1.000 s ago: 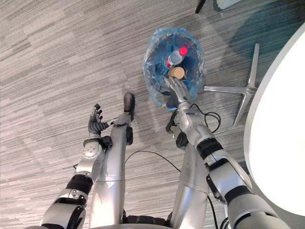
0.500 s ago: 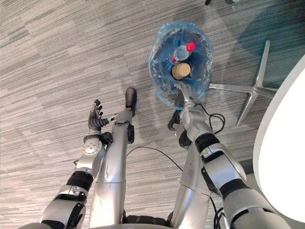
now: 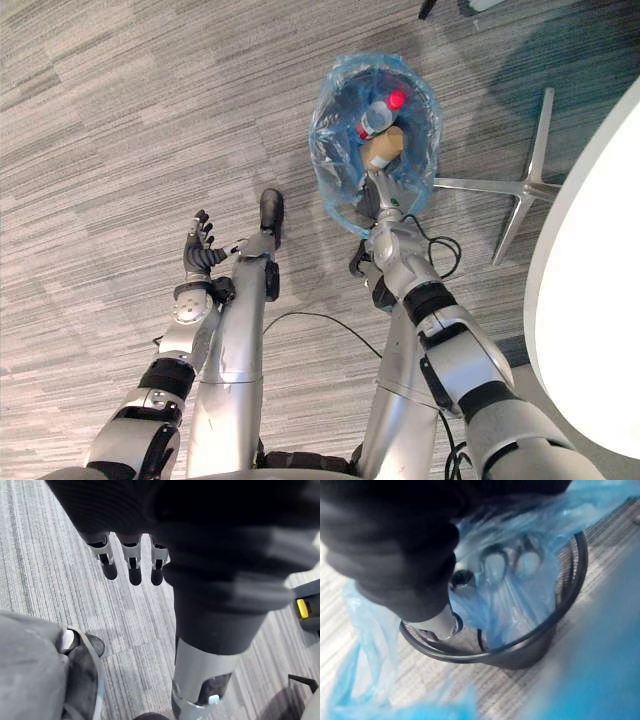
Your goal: Gather rubbish on tea table into small bin, then transfer packed bag to large trash can.
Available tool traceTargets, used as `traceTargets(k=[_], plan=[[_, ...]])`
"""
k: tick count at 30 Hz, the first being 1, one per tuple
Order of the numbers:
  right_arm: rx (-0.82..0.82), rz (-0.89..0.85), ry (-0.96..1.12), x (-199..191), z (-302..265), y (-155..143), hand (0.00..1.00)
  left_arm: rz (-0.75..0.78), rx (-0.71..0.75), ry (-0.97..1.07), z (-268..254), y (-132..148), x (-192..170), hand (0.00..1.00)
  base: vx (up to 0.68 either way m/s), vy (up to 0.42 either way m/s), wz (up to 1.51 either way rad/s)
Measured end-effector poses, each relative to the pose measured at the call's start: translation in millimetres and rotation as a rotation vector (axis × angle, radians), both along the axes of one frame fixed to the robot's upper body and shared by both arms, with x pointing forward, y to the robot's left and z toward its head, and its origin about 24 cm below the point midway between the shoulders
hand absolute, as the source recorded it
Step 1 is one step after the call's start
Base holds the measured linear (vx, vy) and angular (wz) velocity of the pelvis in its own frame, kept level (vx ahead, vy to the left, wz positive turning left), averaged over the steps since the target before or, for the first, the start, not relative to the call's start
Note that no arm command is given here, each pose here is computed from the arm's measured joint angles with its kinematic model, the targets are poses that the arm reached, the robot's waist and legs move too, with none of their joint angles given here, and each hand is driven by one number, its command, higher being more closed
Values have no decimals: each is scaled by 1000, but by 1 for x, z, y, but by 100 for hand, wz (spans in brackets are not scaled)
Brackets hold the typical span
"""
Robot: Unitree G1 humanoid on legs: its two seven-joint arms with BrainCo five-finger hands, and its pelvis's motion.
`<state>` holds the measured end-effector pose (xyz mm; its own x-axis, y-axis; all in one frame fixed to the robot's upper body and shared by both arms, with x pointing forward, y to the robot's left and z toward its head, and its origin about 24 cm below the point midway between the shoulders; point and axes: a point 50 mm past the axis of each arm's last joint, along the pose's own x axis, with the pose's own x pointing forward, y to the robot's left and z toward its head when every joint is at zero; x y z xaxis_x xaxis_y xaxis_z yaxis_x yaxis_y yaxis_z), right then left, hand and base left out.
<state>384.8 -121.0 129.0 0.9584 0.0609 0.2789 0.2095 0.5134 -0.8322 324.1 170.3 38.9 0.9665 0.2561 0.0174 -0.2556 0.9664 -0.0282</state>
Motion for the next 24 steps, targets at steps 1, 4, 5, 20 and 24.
traceTargets(k=[1, 4, 5, 20, 24], plan=[[20, 5, -5, -2, 0, 2, 100, 0, -4, 4, -1, -1, 0, 0, -52, 18, -7], [133, 27, -36, -13, -1, 9, 100, -3, -16, 25, -4, -4, -1, 0, -61, 10, -8], [160, 20, -45, -15, -1, 7, 100, -6, -21, 30, -5, -6, -1, 0, -54, 16, -8], [576, 48, 36, -97, -54, 22, 100, -23, -34, 257, -70, -6, -60, 0, 47, -1, -8], [603, 62, 113, -120, -72, 25, 100, -29, -31, 352, -92, -4, -85, 0, 133, 17, -15]])
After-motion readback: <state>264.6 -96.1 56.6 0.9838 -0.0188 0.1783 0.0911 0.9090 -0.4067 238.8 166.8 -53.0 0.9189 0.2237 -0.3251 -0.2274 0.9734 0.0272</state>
